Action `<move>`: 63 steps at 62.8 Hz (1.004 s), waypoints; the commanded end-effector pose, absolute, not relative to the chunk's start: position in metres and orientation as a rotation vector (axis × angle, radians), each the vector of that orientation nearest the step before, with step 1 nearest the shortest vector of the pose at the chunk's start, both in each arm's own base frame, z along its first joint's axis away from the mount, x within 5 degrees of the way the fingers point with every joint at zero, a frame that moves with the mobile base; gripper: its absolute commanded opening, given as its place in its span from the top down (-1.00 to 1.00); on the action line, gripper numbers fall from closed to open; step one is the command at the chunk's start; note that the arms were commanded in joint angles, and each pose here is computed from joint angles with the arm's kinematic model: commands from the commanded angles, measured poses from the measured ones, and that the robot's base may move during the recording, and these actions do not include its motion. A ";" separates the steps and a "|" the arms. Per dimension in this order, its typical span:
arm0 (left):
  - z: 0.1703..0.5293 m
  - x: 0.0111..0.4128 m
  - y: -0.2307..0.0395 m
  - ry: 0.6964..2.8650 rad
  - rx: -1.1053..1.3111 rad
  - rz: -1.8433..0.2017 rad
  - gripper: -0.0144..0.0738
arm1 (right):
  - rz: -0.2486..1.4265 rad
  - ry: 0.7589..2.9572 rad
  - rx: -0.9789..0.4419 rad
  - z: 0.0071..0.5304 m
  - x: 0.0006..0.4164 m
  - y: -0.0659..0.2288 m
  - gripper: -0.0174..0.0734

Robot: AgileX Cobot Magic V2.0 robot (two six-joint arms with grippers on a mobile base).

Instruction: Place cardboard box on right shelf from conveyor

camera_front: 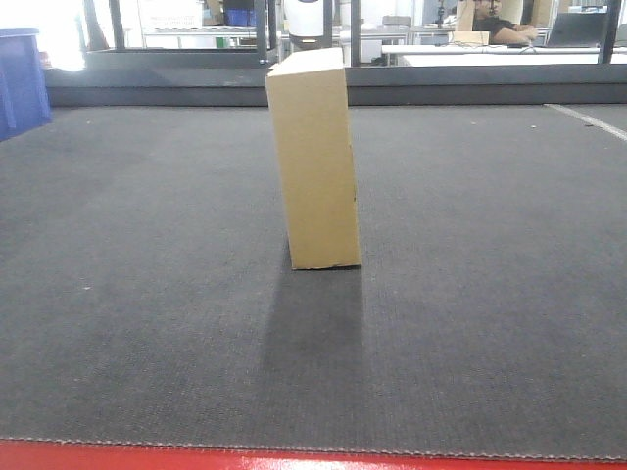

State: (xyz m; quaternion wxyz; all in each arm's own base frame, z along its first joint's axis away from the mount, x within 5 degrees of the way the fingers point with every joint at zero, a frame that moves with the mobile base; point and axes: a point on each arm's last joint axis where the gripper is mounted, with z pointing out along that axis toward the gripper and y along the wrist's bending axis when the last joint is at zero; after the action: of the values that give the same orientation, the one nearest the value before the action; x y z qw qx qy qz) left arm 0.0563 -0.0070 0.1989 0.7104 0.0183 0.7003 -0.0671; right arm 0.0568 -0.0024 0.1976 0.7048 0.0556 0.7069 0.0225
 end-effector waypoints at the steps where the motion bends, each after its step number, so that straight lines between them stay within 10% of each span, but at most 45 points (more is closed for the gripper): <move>1: 0.209 0.055 -0.006 1.448 0.027 -0.161 0.94 | 0.036 1.465 0.119 0.208 0.055 -0.003 0.54; 63: 0.209 0.055 -0.006 1.448 0.027 -0.161 0.94 | 0.051 1.341 0.122 0.251 0.048 -0.003 0.53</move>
State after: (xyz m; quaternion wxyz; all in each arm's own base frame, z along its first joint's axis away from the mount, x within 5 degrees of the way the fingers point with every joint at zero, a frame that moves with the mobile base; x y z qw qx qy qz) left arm 0.0563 -0.0070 0.1989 0.7104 0.0183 0.7003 -0.0671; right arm 0.0550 -0.0026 0.2132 0.7311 0.0575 0.6794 0.0253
